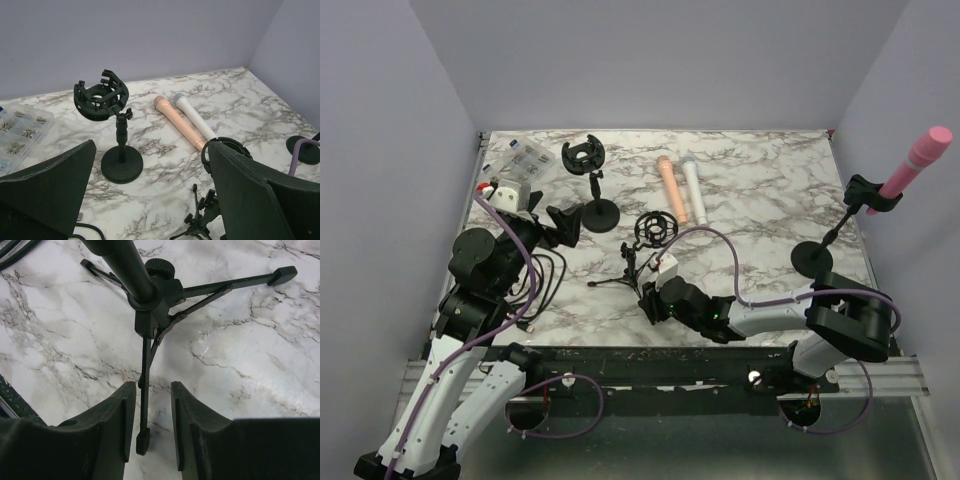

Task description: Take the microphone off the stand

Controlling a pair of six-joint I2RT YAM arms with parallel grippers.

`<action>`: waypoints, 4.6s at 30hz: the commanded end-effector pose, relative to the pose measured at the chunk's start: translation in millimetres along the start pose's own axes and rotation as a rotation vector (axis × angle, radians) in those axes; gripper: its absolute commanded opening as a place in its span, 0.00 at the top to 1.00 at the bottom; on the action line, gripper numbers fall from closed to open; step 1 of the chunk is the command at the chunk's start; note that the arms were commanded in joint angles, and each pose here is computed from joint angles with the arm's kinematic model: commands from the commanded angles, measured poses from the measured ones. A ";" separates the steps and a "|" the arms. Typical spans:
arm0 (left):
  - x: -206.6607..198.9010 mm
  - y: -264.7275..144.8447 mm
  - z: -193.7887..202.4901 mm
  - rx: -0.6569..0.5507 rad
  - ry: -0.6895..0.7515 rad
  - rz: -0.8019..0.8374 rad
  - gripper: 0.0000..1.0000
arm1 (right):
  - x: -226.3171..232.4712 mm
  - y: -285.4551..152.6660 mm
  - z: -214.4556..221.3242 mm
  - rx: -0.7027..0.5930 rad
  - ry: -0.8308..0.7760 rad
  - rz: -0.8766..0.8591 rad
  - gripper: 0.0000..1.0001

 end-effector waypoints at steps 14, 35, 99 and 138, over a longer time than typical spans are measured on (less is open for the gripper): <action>7.8 5.2 4.5 -0.007 0.007 -0.050 0.02 | 20.2 52.6 -37.9 -0.138 -0.144 0.026 0.80; 9.9 -1.7 -2.0 -0.042 0.006 -0.070 0.03 | 25.3 104.1 -69.5 -0.126 -0.216 0.131 0.76; -19.8 -12.8 -6.8 -0.043 -0.031 0.053 0.02 | -308.5 -324.1 -251.0 -0.455 0.231 1.665 0.14; -28.7 1.8 14.0 0.039 -0.043 0.085 0.01 | -332.2 -363.4 -231.1 -0.477 0.288 1.774 0.14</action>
Point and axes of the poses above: each gripper's point midway between its finger pads, its own y axis out along the fingers, its own x axis along the line the jaws close on, z = x × y, the point moved 3 cm from there along -y, back along the fingers, and after that the axes turned 6 degrees about -y, right-handed, at the moved point
